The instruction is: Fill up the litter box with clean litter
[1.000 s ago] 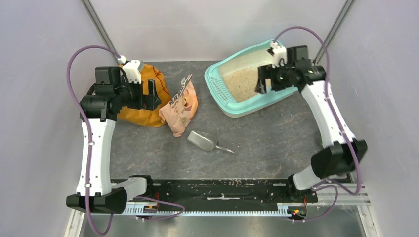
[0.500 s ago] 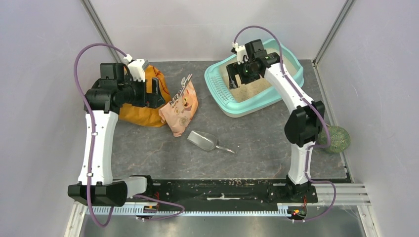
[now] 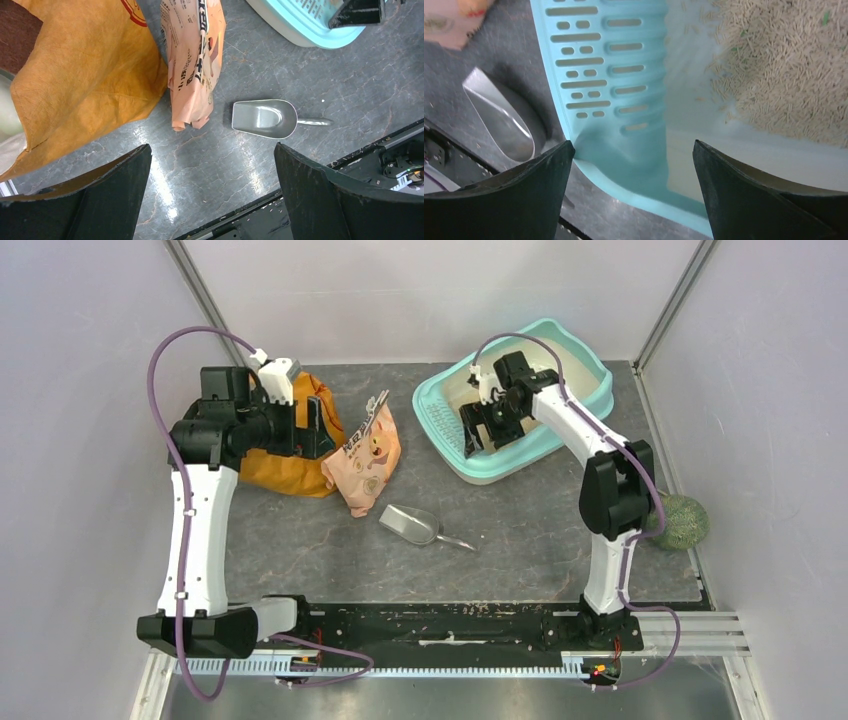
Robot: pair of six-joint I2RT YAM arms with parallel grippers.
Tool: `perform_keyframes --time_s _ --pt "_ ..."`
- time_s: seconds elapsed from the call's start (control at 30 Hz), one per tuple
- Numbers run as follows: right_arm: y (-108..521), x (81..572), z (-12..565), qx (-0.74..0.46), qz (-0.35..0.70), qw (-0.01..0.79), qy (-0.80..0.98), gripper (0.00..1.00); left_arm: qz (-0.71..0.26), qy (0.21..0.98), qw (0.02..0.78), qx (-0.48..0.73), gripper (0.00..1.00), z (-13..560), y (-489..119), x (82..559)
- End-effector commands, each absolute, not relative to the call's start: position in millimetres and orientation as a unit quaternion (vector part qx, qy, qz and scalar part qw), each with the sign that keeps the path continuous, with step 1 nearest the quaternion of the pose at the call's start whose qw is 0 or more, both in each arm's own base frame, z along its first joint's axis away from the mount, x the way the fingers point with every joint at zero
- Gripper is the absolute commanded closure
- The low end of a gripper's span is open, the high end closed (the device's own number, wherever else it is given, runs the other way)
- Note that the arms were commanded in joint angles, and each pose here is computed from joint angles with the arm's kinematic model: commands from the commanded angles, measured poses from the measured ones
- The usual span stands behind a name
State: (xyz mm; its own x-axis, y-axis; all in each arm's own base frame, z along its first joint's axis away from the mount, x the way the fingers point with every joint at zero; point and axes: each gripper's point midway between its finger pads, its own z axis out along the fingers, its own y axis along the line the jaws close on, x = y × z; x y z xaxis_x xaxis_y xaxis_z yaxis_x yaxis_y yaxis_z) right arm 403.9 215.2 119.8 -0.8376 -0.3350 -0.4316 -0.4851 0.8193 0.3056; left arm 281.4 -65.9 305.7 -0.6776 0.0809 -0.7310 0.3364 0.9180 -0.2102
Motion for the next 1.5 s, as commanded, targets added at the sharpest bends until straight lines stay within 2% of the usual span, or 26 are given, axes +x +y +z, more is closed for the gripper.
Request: perform_keyframes --time_s 0.0,0.23,0.43,0.57,0.77,0.93,1.1,1.2,1.37,1.47 --pt "186.4 360.8 141.2 -0.25 0.204 0.159 0.933 0.03 -0.17 0.883 0.413 0.146 0.01 329.4 -69.6 277.9" --pt "101.2 322.1 149.8 -0.289 0.179 0.129 0.932 0.03 -0.197 0.875 0.391 0.206 0.01 315.4 -87.2 272.5" --pt "17.1 293.0 128.4 -0.325 0.119 0.052 0.937 0.03 -0.173 0.847 0.378 0.332 0.01 297.2 -130.3 278.0" --pt "-5.4 294.1 138.3 -0.325 0.104 0.054 0.938 0.03 -0.166 0.822 0.374 0.395 0.01 290.2 -170.4 293.6" --pt "18.4 319.6 173.2 -0.29 0.148 0.11 0.939 0.03 -0.164 0.791 0.367 0.461 0.01 260.6 -222.8 338.2" --pt "56.5 339.9 191.5 -0.232 0.215 0.15 0.937 0.05 -0.187 0.792 0.375 0.444 0.01 260.5 -243.9 355.6" --pt "107.1 353.5 193.9 -0.207 0.247 0.163 0.932 0.07 -0.088 0.833 0.398 0.374 0.02 274.1 -205.8 372.8" --pt "134.8 351.1 183.2 -0.225 0.25 0.153 0.929 0.07 -0.033 0.861 0.384 0.332 0.11 266.8 -171.4 368.8" --pt "165.4 350.8 181.8 -0.249 0.257 0.158 0.92 0.07 -0.007 0.896 0.361 0.26 0.15 246.6 -112.8 363.6" --pt "169.4 351.9 177.5 -0.262 0.246 0.157 0.92 0.07 0.002 0.906 0.34 0.252 0.15 230.4 -98.2 364.2"
